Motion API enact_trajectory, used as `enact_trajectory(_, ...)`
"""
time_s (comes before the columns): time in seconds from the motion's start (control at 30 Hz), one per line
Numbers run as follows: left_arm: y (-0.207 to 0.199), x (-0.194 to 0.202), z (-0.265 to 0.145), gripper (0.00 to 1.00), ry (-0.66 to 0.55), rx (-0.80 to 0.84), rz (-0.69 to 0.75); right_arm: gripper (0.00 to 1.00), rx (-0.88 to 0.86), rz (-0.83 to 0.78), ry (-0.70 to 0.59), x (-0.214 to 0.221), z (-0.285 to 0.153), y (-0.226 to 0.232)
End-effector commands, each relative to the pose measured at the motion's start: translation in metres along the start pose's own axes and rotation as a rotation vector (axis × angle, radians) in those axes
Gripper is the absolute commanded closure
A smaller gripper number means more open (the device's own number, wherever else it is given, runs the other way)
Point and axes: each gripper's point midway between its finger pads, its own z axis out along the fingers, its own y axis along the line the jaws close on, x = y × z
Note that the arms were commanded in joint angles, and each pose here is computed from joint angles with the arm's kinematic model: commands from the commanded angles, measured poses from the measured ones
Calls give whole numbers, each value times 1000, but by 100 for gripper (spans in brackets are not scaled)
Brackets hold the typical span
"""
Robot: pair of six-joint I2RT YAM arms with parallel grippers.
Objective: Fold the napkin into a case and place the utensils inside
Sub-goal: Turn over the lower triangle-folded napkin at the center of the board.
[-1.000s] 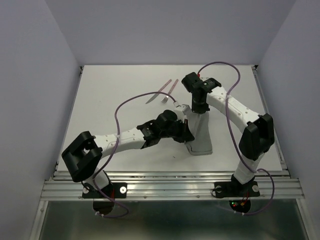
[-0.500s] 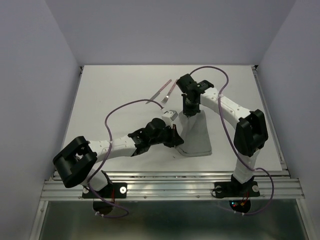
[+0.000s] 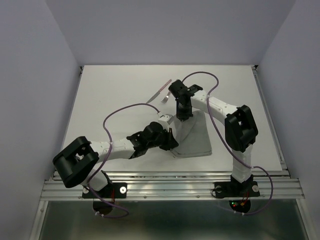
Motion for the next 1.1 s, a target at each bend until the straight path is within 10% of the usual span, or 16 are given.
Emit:
enact_trajectory(0.0,0,37,-12,100,141,30,15,99,-22,97,-231,-65,-3,15)
enact_trajectory(0.2,2,37,-14,100,133,26,4,93,-85,108,-231,-63,-6,28)
enact_trajectory(0.3,8,38,-14,100,128,13,-7,55,-119,115,-239,-65,-11,34)
enact_trajectory(0.43,14,36,-16,100,111,0,-21,36,-135,136,-272,-72,-25,33)
enact_trajectory(1.07,51,27,-42,100,-19,-106,-143,32,-90,273,-349,-76,-55,-34)
